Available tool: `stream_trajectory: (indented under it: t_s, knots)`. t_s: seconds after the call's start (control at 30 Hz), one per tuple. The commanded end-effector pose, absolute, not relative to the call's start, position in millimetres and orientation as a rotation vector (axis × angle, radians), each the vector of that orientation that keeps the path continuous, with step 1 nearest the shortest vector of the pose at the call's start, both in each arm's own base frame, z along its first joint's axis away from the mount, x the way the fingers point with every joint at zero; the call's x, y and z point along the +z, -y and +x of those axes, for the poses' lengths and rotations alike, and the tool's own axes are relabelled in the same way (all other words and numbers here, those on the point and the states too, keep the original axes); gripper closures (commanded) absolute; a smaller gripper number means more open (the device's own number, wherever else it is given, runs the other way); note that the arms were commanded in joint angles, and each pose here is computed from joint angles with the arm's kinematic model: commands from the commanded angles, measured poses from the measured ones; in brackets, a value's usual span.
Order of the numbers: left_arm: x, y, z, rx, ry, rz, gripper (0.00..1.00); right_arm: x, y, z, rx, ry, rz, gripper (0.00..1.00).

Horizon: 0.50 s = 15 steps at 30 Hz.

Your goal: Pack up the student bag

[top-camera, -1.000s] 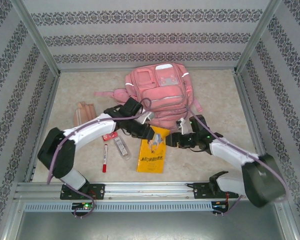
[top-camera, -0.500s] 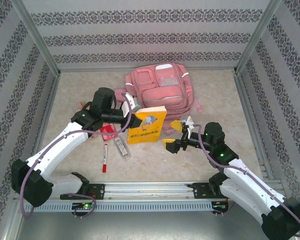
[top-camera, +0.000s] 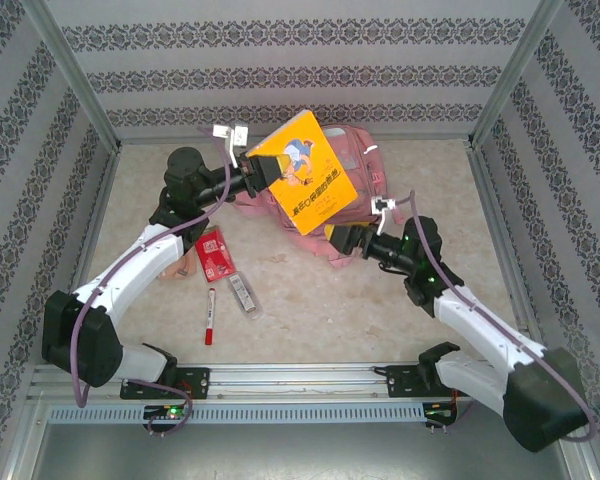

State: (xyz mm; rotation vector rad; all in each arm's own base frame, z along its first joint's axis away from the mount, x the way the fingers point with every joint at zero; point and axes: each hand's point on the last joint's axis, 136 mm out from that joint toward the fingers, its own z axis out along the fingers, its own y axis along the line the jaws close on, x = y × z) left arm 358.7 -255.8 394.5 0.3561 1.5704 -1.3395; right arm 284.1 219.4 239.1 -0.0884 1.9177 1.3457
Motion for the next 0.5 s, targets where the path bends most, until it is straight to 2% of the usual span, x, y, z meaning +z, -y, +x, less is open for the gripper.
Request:
stream_trajectory:
  t_s: [0.0, 0.13, 0.3, 0.37, 0.47]
  knots:
    - [416.0, 245.7, 369.4, -1.479, -1.495, 0.127, 1.0, 283.3, -229.9, 303.8, 1.553, -1.821, 0.099, 0.02]
    - [404.0, 251.1, 374.0, -1.575, -1.517, 0.03, 1.0, 316.4, -232.1, 317.3, 1.644, -1.667, 0.174, 0.04]
    - [389.8, 253.9, 377.4, -1.614, -1.57, -0.05, 1.0, 343.3, -219.9, 326.0, 1.667, -1.526, 0.261, 0.12]
    - [384.7, 253.0, 379.6, -1.618, -1.587, -0.084, 1.0, 351.3, -218.6, 328.6, 1.676, -1.5, 0.267, 0.21]
    - [379.5, 252.7, 382.4, -1.631, -1.605, -0.123, 1.0, 359.4, -215.2, 332.1, 1.708, -1.445, 0.296, 0.44]
